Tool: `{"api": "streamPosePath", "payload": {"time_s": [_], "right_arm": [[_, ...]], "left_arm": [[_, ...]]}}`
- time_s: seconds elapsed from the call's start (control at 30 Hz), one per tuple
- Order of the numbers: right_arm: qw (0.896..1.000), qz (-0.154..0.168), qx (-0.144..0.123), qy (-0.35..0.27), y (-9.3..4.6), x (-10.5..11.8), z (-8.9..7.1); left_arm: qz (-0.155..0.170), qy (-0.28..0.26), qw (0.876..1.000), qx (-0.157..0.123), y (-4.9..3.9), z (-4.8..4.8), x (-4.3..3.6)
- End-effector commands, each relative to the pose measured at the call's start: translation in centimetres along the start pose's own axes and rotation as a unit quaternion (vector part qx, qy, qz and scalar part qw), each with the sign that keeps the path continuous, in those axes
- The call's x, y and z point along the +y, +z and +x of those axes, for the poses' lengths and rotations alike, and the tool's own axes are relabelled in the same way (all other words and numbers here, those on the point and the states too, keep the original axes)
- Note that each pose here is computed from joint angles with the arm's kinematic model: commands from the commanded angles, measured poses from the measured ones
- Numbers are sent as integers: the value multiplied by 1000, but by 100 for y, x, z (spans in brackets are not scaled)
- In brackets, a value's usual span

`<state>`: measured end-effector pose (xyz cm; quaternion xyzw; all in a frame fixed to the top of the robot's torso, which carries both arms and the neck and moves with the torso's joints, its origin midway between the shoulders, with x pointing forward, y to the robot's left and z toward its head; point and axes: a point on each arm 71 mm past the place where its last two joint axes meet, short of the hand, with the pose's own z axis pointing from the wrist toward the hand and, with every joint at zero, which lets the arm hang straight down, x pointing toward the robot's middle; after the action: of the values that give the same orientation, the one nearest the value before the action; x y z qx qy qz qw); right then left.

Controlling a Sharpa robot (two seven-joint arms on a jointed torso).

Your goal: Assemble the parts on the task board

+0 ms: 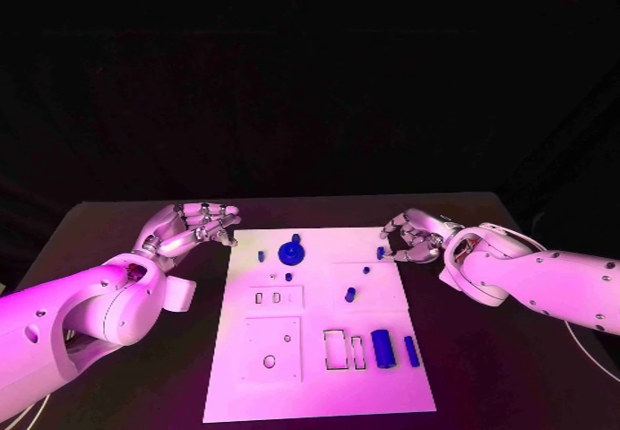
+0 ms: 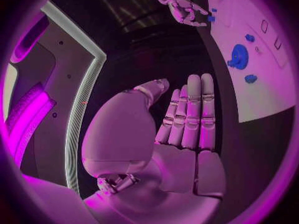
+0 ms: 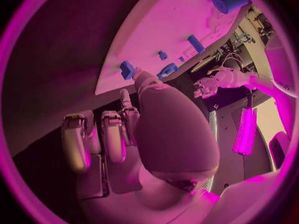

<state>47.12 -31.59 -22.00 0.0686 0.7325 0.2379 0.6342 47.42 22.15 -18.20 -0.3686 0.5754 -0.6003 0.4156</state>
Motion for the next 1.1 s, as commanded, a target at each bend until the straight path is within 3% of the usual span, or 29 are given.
{"api": "streamPosePath", "payload": {"time_s": [0.03,1.1], "right_arm": [[1000,-1,8,6,14,0,31],[999,11,37,9,60,-6,207]], "left_arm": [[4,-7,1000,9,5,23,-11],[4,-6,1000,6,0,5,-9]]}}
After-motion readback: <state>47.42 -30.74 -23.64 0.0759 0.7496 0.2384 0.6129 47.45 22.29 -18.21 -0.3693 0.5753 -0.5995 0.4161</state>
